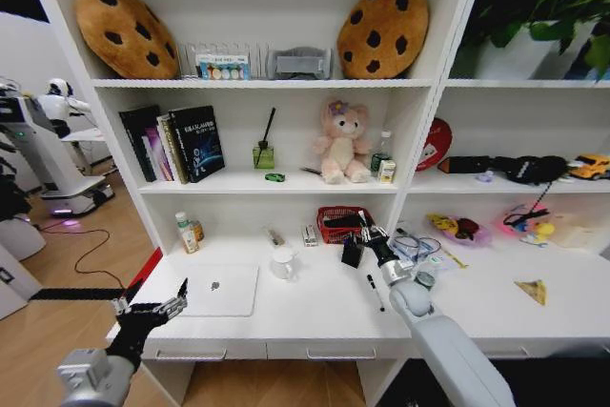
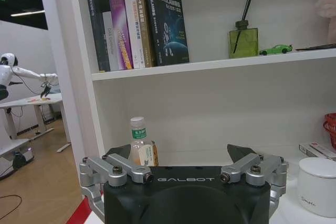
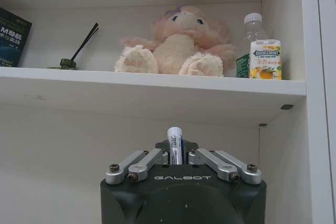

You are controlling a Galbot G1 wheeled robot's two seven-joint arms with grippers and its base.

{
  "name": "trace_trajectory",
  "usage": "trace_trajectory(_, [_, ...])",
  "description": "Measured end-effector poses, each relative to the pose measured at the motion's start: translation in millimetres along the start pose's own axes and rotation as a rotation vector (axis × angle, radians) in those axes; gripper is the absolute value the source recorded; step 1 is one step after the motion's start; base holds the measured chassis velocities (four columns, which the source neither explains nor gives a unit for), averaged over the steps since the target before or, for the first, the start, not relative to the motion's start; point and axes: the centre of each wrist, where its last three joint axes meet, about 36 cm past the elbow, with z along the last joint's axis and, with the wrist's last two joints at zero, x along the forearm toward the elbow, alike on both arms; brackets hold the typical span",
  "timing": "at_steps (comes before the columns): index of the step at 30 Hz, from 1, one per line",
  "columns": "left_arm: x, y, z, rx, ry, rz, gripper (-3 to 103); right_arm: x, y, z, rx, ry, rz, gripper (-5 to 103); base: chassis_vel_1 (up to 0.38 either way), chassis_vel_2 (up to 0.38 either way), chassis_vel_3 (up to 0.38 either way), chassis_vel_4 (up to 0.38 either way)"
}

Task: Organize the objects on the table.

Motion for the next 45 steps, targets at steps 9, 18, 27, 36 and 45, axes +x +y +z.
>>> trace_trajectory(9, [0.0, 0.0, 0.0, 0.000, 0.000, 0.000, 100, -30.2, 1.2, 31.5, -0.010, -0.028, 0.009, 12, 0.000, 0.000, 0.000, 0.000])
trace_trajectory(18, [0.0, 0.0, 0.0, 0.000, 0.000, 0.000, 100, -42.9, 5.9, 51.9, -0.032, 0.012, 0.028, 12, 0.000, 0.000, 0.000, 0.000])
trace_trajectory(27, [0.0, 0.0, 0.0, 0.000, 0.000, 0.000, 100, -32.7, 12.0, 55.8, -0.043, 0.058, 0.047, 25, 0.000, 0.000, 0.000, 0.000])
trace_trajectory(36, [0.0, 0.0, 0.0, 0.000, 0.000, 0.000, 100, -10.7, 16.2, 38.0, -0.073, 0.069, 0.045, 58, 0.000, 0.000, 0.000, 0.000])
trace_trajectory(45, [0.0, 0.0, 0.0, 0.000, 0.000, 0.000, 100, 71.3, 20.0, -108.9, -0.168, 0.326, 0.096, 99, 0.000, 0.000, 0.000, 0.000])
